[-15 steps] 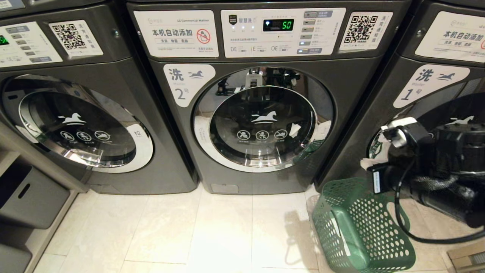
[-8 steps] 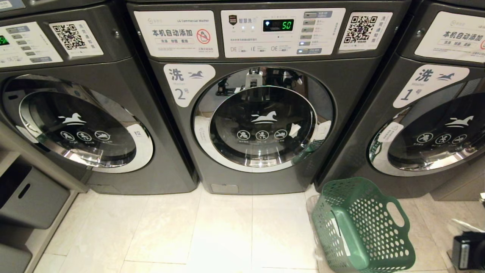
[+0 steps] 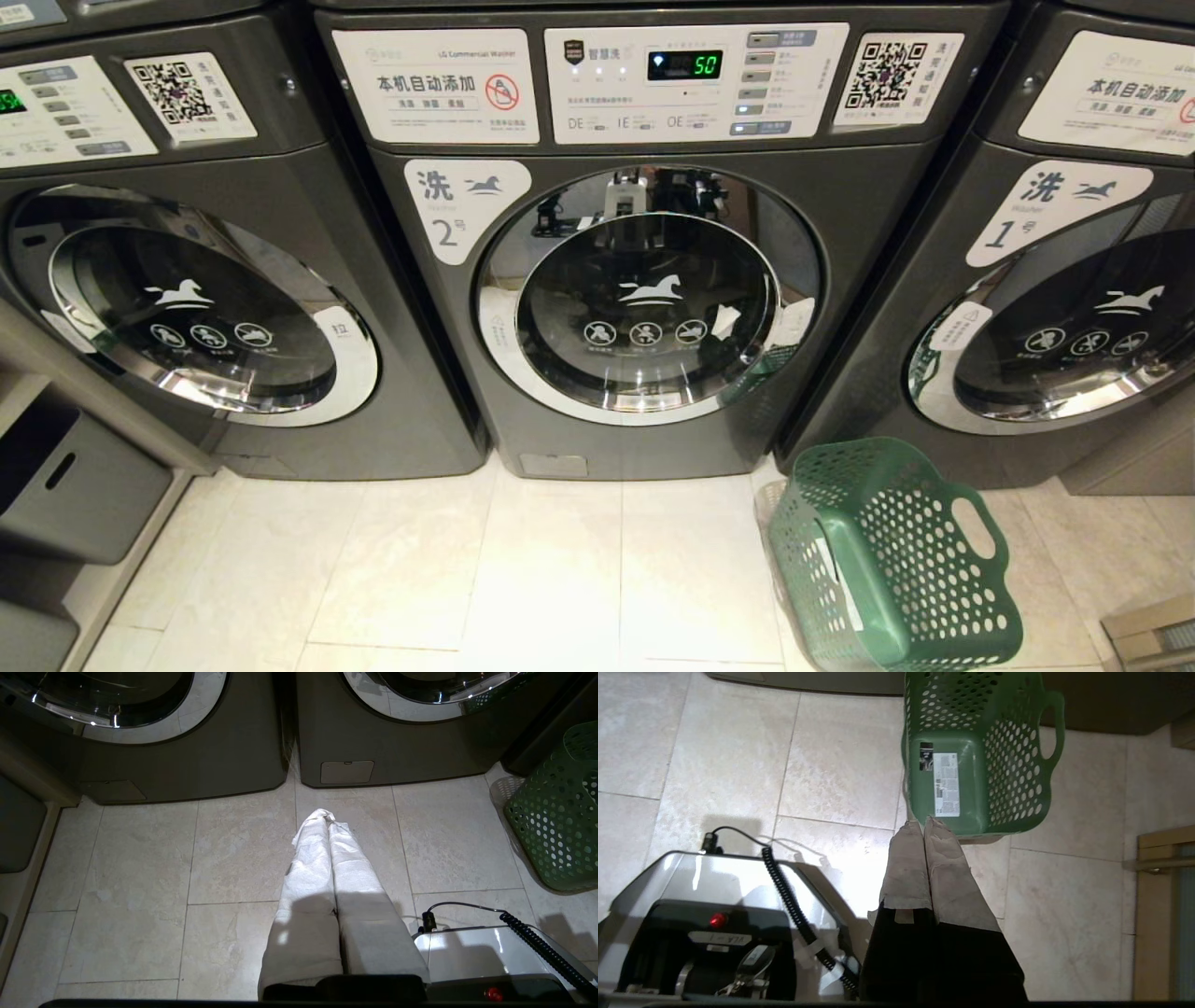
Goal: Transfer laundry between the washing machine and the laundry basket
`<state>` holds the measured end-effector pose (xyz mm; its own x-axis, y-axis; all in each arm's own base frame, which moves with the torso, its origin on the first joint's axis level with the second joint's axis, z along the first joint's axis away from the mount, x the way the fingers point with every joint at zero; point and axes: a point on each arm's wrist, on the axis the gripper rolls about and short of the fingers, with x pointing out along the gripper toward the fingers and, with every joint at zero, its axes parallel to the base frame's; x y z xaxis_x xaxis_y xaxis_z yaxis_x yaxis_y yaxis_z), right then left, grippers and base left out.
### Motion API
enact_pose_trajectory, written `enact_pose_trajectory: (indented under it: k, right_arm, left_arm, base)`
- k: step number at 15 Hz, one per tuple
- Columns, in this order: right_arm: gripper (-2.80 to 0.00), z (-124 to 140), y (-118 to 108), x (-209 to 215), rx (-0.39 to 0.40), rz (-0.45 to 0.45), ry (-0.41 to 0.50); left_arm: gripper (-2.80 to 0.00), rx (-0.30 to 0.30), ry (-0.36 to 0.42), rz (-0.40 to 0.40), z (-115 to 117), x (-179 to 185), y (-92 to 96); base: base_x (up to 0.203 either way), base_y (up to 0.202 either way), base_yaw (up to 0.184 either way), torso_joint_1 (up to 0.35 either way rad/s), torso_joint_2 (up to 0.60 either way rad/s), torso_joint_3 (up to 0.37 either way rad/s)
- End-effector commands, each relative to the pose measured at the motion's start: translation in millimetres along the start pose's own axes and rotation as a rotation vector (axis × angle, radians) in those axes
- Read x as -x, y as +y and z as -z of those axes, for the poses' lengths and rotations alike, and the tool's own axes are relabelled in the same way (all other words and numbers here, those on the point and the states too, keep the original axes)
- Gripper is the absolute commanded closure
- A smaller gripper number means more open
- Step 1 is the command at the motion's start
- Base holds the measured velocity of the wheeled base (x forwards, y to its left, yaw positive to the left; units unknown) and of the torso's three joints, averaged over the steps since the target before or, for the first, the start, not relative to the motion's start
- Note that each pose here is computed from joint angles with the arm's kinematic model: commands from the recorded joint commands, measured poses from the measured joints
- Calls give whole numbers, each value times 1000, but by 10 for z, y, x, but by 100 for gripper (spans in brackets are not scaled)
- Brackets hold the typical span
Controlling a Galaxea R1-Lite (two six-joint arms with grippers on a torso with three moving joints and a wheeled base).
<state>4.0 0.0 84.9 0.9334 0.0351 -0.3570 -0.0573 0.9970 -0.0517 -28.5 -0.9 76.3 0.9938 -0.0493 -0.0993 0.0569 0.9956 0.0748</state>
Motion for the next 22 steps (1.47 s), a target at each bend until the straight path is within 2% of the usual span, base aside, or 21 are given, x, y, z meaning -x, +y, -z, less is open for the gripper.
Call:
enact_pose_trajectory:
  k: [1, 3, 5, 8, 12, 22]
  right_arm:
    - [0, 110, 11, 139, -13, 7, -138]
    - [0, 171, 18, 228, -19, 27, -276]
    - [0, 186, 18, 241, -43, 52, -327]
    - [0, 181, 15, 235, -83, 57, -333]
    - [0, 170, 14, 221, -90, 58, -375]
    - [0, 176, 14, 218, -115, 56, -370]
  left_arm:
    - [0, 0, 1, -2, 2, -1, 0]
    - [0, 0, -1, -5, 1, -1, 1]
    - [0, -3, 1, -6, 5, -2, 1]
    - [0, 3, -2, -11, -1, -1, 2]
    - [0, 5, -2, -16, 0, -1, 3]
    - [0, 5, -1, -15, 0, -1, 3]
  base:
    - [0, 0, 0, 0, 0, 0]
    - [0, 0, 0, 0, 0, 0]
    - [0, 0, 0, 0, 0, 0]
    - [0, 0, 0, 0, 0, 0]
    - [0, 0, 0, 0, 0, 0]
    - [0, 0, 0, 0, 0, 0]
